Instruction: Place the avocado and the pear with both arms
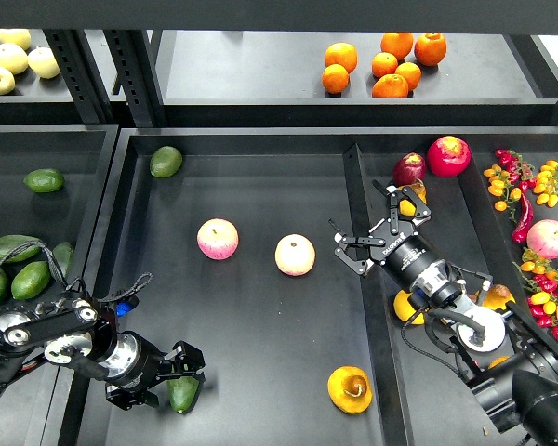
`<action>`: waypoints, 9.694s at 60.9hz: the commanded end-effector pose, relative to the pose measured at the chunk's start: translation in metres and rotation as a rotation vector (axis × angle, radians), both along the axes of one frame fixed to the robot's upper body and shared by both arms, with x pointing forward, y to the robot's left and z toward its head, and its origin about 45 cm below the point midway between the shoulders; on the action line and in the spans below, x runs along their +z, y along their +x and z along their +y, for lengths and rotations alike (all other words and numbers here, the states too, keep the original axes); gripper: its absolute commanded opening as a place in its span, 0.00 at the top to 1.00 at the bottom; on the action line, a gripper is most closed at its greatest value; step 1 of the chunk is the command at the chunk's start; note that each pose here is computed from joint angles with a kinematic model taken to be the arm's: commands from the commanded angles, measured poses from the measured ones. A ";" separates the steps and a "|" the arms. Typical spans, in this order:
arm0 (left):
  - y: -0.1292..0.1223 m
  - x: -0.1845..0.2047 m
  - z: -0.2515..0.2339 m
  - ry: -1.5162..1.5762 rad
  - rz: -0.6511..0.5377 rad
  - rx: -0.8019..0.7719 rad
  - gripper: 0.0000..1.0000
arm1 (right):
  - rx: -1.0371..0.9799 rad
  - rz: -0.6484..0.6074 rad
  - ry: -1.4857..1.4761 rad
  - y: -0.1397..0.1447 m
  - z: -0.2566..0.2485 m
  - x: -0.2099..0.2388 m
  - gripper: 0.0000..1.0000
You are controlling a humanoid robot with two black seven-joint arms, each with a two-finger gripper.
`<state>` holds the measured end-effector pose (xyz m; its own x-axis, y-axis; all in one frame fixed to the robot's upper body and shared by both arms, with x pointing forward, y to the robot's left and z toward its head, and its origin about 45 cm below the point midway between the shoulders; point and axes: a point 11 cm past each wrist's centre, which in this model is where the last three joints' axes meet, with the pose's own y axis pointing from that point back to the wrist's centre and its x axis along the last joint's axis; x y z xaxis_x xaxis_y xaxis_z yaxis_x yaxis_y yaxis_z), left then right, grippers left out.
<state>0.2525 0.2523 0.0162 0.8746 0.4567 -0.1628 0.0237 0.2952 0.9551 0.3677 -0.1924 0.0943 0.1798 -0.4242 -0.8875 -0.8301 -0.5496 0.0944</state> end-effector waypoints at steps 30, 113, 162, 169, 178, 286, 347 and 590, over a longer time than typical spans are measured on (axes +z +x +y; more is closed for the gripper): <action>0.017 0.004 0.010 0.045 -0.070 -0.009 0.55 | 0.003 0.001 0.000 0.000 0.000 0.000 0.01; 0.047 0.116 0.167 0.113 -0.229 0.310 0.65 | 0.006 0.016 -0.004 -0.005 0.000 -0.006 0.01; 0.025 0.109 0.232 0.219 -0.191 0.479 0.62 | 0.008 0.020 -0.006 -0.007 0.000 -0.007 0.01; 0.022 0.107 0.237 0.213 -0.181 0.517 0.62 | 0.008 0.020 -0.006 -0.007 0.000 -0.007 0.01; 0.018 0.105 0.243 0.226 -0.172 0.531 0.62 | 0.007 0.021 -0.006 -0.008 0.000 -0.008 0.01; -0.010 0.084 0.303 0.392 -0.119 0.687 0.42 | 0.011 0.022 -0.007 -0.008 0.000 -0.008 0.01; 0.023 0.098 0.282 0.282 -0.185 0.714 0.17 | 0.014 0.023 -0.008 -0.008 0.001 -0.009 0.01; 0.085 0.106 -0.050 -1.336 0.016 1.202 0.11 | 0.954 0.181 -0.887 -0.076 -0.066 -0.024 0.01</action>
<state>0.3378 0.2033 0.1227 0.1924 0.3408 -0.9203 -0.7606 0.6443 0.0796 0.2940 -0.2632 0.0782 0.6472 -0.6434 -0.4090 -0.1013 -0.6043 0.7903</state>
